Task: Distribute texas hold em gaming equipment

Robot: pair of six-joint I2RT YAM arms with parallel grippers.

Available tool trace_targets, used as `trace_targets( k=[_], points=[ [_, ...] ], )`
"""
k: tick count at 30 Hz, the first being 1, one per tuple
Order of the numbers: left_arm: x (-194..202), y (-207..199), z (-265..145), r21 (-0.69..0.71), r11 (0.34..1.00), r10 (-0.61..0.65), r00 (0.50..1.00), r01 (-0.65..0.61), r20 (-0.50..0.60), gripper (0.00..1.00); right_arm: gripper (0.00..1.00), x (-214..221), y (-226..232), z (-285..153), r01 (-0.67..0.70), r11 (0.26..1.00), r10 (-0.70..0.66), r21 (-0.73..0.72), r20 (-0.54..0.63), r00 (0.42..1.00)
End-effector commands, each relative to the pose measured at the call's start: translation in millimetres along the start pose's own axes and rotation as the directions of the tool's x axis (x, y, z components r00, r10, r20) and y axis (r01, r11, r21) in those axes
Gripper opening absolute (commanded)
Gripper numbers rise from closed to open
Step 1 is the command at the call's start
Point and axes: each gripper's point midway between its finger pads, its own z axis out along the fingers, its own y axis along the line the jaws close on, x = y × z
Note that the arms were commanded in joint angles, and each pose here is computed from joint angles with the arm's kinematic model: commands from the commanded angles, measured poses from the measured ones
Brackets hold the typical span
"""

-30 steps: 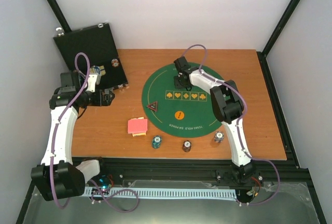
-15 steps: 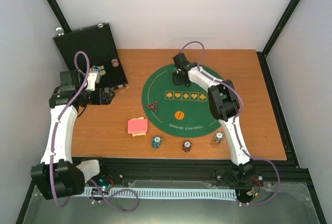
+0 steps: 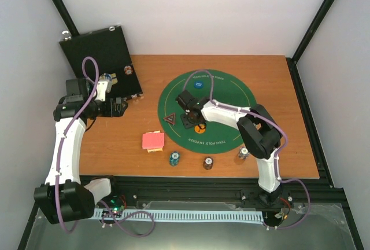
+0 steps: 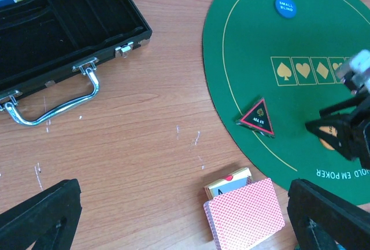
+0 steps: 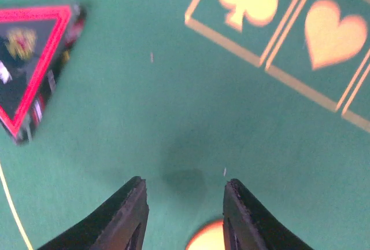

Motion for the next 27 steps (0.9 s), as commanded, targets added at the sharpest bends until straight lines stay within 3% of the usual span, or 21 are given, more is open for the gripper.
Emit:
trace_targets(
  k=[1,4,21,27],
  points=[
    [-12,-9,-20,0.005,1.0,0.019,0.998,-0.019,0.052,1.0,0.3,24,-2,-3,-0.066,0.997,0.067,0.038,-0.005,0.998],
    [-9,-10,-22,0.004,1.0,0.019,0.999,-0.019,0.05,1.0,0.27,38,2,-5,-0.058,0.997,0.059,0.049,-0.016,0.998],
    [-2,-9,-22,-0.004,0.999,0.046,0.998,-0.046,0.036,1.0,0.31,75,-25,-1,-0.032,0.984,0.048,0.176,-0.087,0.995],
    [-6,-11,-26,-0.003,0.998,0.056,0.997,-0.056,0.047,1.0,0.28,88,-51,-14,-0.097,0.974,0.114,0.205,-0.07,0.991]
  ],
)
